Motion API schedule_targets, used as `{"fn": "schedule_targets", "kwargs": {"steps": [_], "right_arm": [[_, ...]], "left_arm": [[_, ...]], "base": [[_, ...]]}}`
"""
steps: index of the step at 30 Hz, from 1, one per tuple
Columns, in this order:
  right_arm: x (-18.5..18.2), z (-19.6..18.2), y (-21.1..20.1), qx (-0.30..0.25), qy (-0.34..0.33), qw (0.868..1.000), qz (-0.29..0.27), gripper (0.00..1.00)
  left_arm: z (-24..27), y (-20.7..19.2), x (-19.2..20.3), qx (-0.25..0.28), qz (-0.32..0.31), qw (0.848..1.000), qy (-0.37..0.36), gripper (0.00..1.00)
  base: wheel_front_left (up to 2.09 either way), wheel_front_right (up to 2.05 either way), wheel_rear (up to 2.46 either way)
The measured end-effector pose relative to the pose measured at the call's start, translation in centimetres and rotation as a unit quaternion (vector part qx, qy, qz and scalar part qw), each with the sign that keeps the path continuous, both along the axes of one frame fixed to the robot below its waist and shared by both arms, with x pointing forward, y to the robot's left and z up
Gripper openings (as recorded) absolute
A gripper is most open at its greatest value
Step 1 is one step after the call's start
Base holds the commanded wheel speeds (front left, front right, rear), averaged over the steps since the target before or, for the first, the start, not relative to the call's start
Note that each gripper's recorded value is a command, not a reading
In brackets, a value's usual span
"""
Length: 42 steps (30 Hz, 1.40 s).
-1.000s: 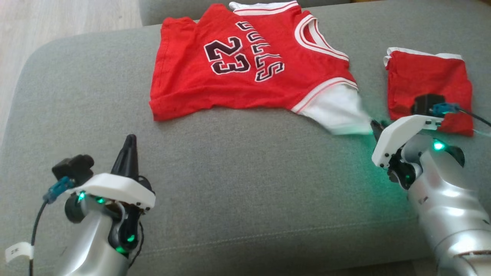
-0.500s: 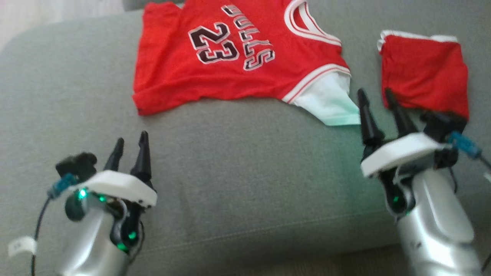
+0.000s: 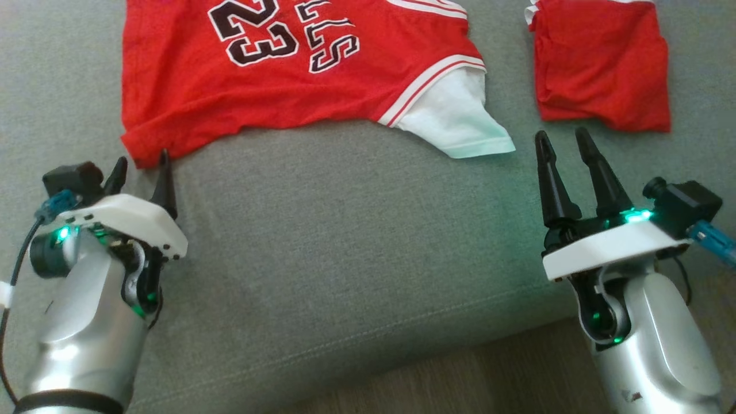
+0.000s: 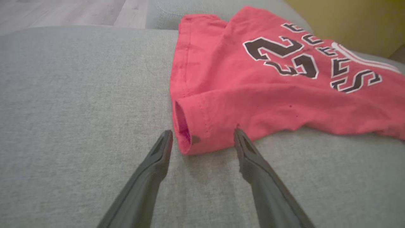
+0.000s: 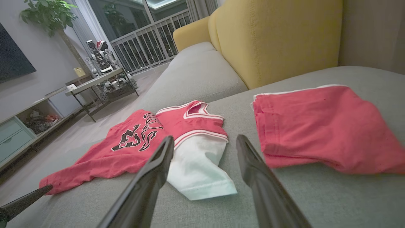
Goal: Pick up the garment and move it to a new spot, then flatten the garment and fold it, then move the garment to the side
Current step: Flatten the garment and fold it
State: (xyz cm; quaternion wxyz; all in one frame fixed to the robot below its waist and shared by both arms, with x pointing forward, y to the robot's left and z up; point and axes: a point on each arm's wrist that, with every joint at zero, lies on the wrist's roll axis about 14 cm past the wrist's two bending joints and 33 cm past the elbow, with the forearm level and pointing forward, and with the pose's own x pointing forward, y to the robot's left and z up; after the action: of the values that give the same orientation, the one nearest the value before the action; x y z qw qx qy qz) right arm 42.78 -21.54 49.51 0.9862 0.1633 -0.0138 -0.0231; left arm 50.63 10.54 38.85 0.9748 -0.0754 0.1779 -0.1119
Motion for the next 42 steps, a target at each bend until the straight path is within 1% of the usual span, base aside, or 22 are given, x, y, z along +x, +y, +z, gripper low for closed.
{"fn": "schedule_targets", "kwargs": {"steps": [6,10,11,13,15,16,17,18,25,28,29,32,35,36,38,42], "right_arm": [[-0.2,-0.1,-0.4,0.000,0.002,1.000,-0.007,1.00],[-0.3,-0.4,-0.7,0.002,0.007,1.000,-0.011,1.00],[-0.3,-0.5,-0.8,0.002,0.007,1.000,-0.012,1.00],[-0.3,-0.6,-0.8,0.002,0.009,1.000,-0.013,1.00],[-0.3,-0.8,-0.8,0.003,0.012,1.000,-0.013,1.00],[-0.3,-0.9,-0.8,0.003,0.014,1.000,-0.013,1.00],[-0.3,-1.0,-0.8,0.002,0.015,1.000,-0.013,1.00],[-0.3,-1.1,-0.8,0.002,0.016,1.000,-0.013,1.00],[-0.5,-1.3,-0.9,0.001,0.020,1.000,-0.015,1.00],[-0.4,-1.0,-0.8,-0.001,0.017,1.000,-0.014,1.00],[-0.4,-1.0,-0.8,-0.001,0.017,1.000,-0.014,1.00],[-0.2,-0.6,-0.3,0.001,0.011,1.000,-0.007,1.00],[0.0,-0.3,0.4,0.002,0.006,1.000,0.002,1.00],[0.0,-0.1,0.6,-0.001,0.005,1.000,0.005,1.00],[0.1,0.1,0.8,0.000,0.001,1.000,0.009,1.00],[0.3,0.0,1.3,0.001,0.003,1.000,0.016,1.00]], "left_arm": [[-0.9,-0.1,0.0,0.012,-0.009,1.000,0.012,1.00],[-1.2,-0.5,-0.4,0.014,-0.027,0.999,0.018,1.00],[-1.2,-0.5,-0.5,0.014,-0.030,0.999,0.018,0.98],[-1.1,-0.5,-0.5,0.014,-0.030,0.999,0.014,0.79],[-0.8,-0.6,-0.2,0.011,-0.032,0.999,0.007,0.66],[-0.7,-0.7,-0.1,0.010,-0.033,0.999,0.005,0.44],[-0.6,-0.8,-0.1,0.008,-0.037,0.999,0.004,0.09],[-0.5,-0.9,0.0,0.008,-0.039,0.999,0.003,0.00],[0.7,-0.8,0.1,0.004,-0.042,0.999,-0.016,0.00],[3.0,-0.3,0.7,-0.007,-0.031,0.998,-0.049,0.00],[3.0,-0.3,0.7,-0.007,-0.031,0.998,-0.049,0.00],[6.0,0.4,1.4,-0.019,-0.022,0.995,-0.091,0.00],[7.9,0.6,1.2,-0.021,-0.032,0.992,-0.118,0.00],[7.8,0.5,0.8,-0.016,-0.039,0.992,-0.116,0.00],[6.4,0.6,-0.5,0.003,-0.060,0.994,-0.089,0.00],[1.7,1.5,-4.2,0.039,-0.091,0.995,0.009,0.00]], "base": [[0.00,0.00,0.00],[0.00,0.00,0.00],[0.00,0.00,0.00],[0.00,0.00,0.00],[0.00,0.00,0.00],[0.00,0.00,0.00],[0.00,0.00,0.00],[0.00,0.00,0.00],[0.00,0.00,0.00],[0.00,0.00,0.00],[0.00,0.00,0.00],[0.00,0.00,0.00],[0.00,0.00,0.00],[0.00,0.00,0.00],[0.00,0.00,0.00],[0.00,0.00,0.00]]}}
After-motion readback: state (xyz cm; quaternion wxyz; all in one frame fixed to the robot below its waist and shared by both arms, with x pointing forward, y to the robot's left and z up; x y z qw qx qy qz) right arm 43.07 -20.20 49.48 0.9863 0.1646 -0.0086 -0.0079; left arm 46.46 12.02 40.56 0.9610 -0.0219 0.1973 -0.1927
